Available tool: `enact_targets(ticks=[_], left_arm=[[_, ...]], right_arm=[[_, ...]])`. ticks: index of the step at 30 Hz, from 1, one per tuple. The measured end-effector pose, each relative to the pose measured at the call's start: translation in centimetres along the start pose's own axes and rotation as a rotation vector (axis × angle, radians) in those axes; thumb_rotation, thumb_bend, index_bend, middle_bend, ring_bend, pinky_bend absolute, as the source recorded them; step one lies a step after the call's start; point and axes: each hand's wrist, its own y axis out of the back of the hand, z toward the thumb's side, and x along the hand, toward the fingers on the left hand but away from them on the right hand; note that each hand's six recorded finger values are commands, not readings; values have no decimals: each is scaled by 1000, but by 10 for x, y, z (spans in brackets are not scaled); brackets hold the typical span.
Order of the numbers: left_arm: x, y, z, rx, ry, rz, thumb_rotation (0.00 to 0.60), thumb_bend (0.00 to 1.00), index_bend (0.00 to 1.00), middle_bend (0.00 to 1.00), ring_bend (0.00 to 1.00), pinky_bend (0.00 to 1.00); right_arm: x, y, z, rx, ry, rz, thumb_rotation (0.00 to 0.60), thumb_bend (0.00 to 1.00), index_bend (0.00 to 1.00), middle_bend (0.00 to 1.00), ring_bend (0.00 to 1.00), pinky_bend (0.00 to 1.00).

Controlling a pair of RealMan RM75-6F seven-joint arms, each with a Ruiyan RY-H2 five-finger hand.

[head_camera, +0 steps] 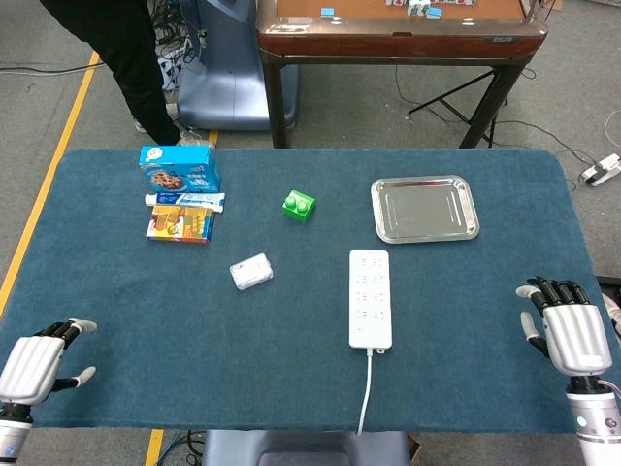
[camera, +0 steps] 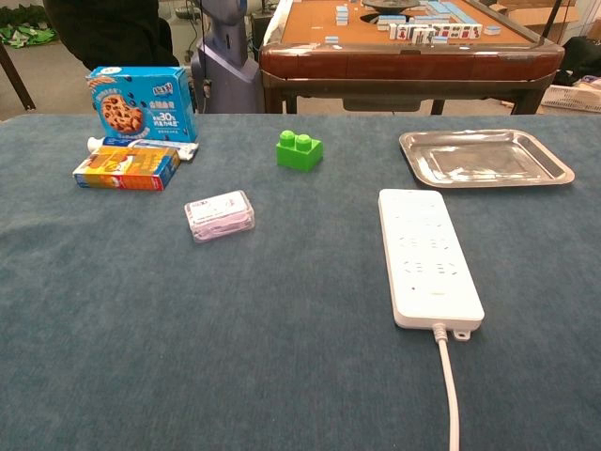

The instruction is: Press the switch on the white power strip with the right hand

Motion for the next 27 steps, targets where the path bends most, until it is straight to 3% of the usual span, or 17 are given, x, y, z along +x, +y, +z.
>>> enact_targets(ticks=[5, 10, 13, 18, 21, 27], left_arm=[[0, 0, 0, 2, 2, 4, 600, 99, 400, 369, 364, 534], [-1, 0, -5, -2, 21, 4, 600, 99, 400, 369, 364, 534], [-2, 3, -8, -7, 30, 11, 600, 99, 400, 369, 364, 534], [-3, 6, -12, -9, 41, 21, 600, 99, 400, 369, 364, 534], [-3, 7, -14, -12, 52, 25, 600, 98, 400, 369, 364, 534], [-3, 9, -19, -16, 69, 29, 600, 99, 399, 369, 364, 534]], right_arm=[[-2, -4, 7, 2, 27, 12, 600, 398, 380, 304, 279, 322], [-6, -13, 26, 8, 111, 41, 600, 404, 380, 365, 348, 554], [-10, -18, 44, 16, 192, 55, 600, 452, 380, 487, 557, 757], [-17, -25, 73, 55, 306, 96, 600, 603, 380, 810, 904, 986], [-20, -29, 94, 90, 372, 133, 600, 712, 380, 924, 997, 1000], [-23, -41, 134, 182, 496, 209, 600, 849, 380, 995, 1000, 1000]])
